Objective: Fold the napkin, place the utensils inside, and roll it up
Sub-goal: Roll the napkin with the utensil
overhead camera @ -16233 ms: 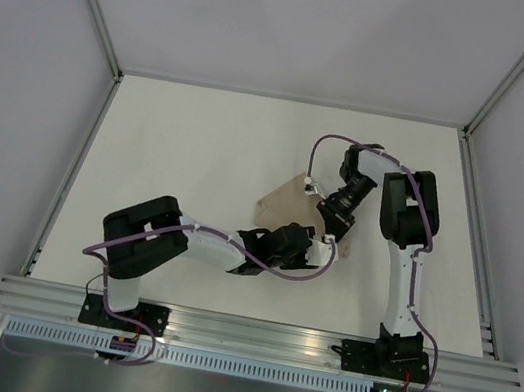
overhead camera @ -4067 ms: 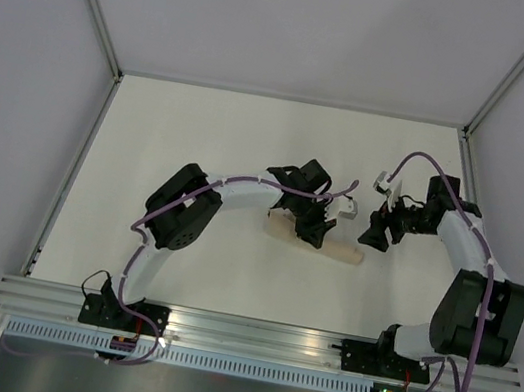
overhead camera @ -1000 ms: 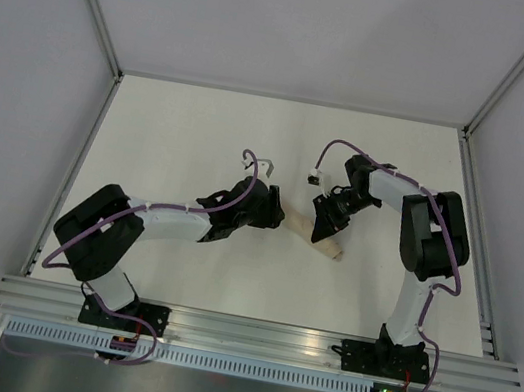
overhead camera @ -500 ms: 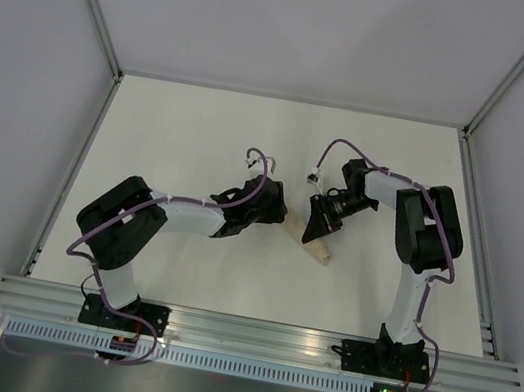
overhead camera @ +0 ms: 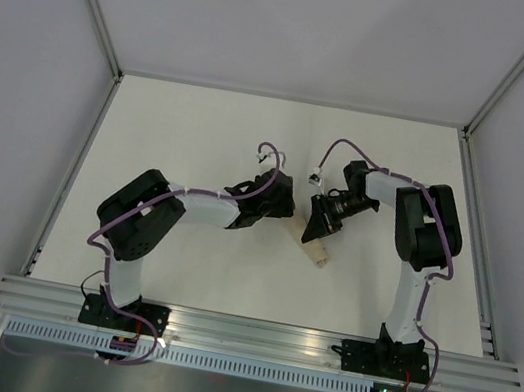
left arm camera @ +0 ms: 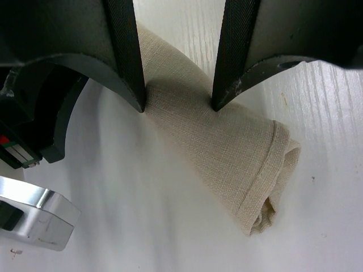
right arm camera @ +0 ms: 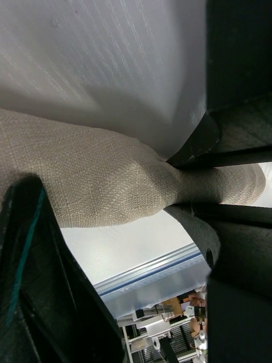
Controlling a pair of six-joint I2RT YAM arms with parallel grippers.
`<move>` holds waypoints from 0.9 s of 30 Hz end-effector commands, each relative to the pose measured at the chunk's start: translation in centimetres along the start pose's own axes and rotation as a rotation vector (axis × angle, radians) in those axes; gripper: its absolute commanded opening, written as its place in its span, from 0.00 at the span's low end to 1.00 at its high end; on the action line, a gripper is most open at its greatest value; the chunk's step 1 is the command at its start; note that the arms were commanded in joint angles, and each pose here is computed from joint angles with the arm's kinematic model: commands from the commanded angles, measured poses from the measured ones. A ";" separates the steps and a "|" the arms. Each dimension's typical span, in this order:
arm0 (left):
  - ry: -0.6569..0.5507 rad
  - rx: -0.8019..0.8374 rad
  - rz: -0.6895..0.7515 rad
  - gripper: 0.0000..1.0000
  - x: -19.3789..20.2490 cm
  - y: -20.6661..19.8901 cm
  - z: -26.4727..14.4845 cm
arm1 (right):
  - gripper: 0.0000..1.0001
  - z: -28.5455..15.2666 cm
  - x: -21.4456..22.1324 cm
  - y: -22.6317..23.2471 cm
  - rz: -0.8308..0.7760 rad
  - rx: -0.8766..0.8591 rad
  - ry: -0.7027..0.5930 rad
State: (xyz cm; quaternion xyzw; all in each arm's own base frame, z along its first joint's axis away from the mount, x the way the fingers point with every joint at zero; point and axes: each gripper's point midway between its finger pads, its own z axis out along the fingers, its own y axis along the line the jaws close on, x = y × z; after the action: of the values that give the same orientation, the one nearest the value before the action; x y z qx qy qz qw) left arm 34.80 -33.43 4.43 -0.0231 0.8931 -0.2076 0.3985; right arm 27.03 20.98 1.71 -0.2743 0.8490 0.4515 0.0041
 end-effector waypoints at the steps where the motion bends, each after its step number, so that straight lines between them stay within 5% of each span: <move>1: 0.012 0.019 0.013 0.55 -0.7 -1.1 1.0 | 0.34 0.7 0.7 -2.9 -0.049 0.086 0.041; 12: 0.067 0.028 0.045 0.55 -0.3 -1.2 2.4 | 0.55 -1.5 -0.8 -2.4 -0.121 0.156 -0.003; 27: 0.101 0.051 0.075 0.54 -1.0 -2.1 3.8 | 0.59 -3.3 -1.2 -1.4 -0.180 0.186 -0.039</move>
State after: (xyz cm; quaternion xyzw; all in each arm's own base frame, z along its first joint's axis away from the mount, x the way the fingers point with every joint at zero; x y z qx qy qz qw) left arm 37.59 -36.32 4.00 0.0072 0.9026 -0.2228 0.3683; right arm 28.60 19.15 2.59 -0.3158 0.8599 0.3973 0.0549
